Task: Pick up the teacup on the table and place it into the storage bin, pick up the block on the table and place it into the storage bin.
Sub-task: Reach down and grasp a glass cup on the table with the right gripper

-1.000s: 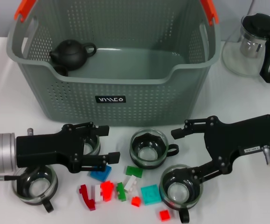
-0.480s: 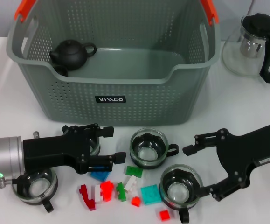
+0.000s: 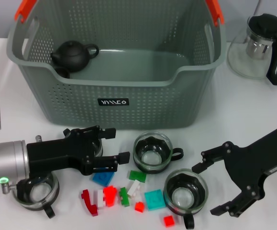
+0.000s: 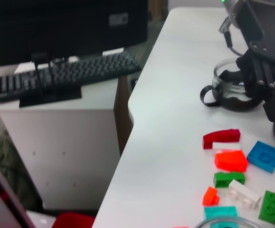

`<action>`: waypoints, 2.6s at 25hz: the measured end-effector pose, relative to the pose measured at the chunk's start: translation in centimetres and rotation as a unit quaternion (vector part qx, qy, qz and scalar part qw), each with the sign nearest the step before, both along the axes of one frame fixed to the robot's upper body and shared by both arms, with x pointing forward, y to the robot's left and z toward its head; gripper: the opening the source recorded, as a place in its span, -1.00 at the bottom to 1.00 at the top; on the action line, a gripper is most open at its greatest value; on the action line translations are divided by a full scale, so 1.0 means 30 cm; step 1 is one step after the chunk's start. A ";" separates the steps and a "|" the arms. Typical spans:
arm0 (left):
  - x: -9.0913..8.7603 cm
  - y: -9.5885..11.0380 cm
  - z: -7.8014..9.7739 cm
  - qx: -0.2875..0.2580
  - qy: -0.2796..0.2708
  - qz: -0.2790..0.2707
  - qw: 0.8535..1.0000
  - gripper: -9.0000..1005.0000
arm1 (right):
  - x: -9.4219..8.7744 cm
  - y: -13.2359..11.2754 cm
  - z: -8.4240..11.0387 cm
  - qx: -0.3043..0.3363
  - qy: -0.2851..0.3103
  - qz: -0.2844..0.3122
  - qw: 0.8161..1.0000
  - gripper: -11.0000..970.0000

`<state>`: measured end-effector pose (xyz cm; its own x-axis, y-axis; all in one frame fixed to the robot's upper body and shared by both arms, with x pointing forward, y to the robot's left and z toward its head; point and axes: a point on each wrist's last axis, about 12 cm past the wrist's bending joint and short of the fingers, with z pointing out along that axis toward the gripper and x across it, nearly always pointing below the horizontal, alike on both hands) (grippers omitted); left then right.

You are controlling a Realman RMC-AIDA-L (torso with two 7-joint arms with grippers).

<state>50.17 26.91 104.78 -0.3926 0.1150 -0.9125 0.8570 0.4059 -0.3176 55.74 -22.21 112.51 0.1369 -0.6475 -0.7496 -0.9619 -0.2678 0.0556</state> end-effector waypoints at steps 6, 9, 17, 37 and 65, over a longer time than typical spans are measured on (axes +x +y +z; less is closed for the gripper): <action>-0.012 -0.002 -0.020 0.002 0.009 0.013 1.000 0.72 | 0.012 0.036 0.028 -0.034 -0.021 0.037 0.999 0.95; -0.017 0.000 -0.024 0.001 0.010 0.017 1.000 0.72 | 0.012 0.063 0.047 -0.046 -0.021 0.054 0.997 0.95; -0.021 0.002 -0.027 -0.003 0.010 0.024 1.000 0.72 | 0.008 0.107 0.068 -0.067 -0.031 0.091 0.993 0.95; -0.028 0.008 -0.030 -0.002 0.001 0.028 1.000 0.72 | 0.007 0.202 0.077 -0.149 -0.055 0.161 0.974 0.95; -0.067 0.019 -0.056 -0.023 -0.010 0.061 0.998 0.72 | 0.013 0.290 0.051 -0.189 -0.113 0.205 0.954 0.95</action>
